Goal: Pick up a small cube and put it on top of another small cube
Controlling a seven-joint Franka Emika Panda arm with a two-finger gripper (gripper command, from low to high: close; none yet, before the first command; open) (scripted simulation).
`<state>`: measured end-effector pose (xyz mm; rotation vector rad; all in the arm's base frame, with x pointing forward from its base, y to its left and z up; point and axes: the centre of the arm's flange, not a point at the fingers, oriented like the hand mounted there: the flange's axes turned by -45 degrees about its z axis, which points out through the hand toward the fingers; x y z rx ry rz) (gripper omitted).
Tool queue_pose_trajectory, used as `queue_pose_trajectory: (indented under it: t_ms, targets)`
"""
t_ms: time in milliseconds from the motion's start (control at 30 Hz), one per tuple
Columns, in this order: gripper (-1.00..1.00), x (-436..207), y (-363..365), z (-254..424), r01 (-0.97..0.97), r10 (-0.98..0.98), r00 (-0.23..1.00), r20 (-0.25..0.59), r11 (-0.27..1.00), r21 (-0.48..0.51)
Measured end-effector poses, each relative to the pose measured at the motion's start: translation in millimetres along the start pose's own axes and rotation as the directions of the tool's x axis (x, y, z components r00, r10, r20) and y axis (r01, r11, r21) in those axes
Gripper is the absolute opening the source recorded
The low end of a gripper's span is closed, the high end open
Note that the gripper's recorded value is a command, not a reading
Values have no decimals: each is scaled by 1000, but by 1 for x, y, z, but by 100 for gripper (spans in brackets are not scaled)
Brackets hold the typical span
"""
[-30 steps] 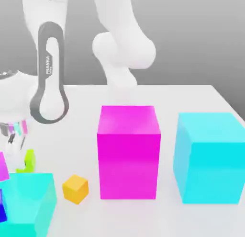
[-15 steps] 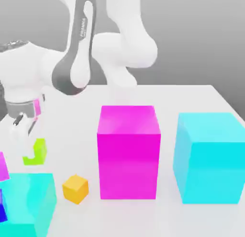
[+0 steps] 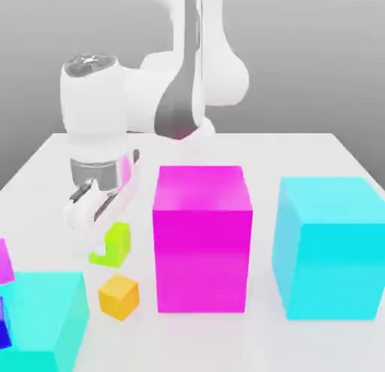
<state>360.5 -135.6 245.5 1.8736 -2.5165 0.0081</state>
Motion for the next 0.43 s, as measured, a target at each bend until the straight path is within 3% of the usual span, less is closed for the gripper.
queue_pose_trajectory:
  t_ms: [367, 400, 433]
  targets:
    - [-100, -2, 0, 57, -5, 5, 1000, 3, 1000, 2]
    - [100, -2, 1, 61, -5, 5, 1000, 5, 1000, 1]
    - [100, -2, 1, 61, -5, 5, 1000, 5, 1000, 1]
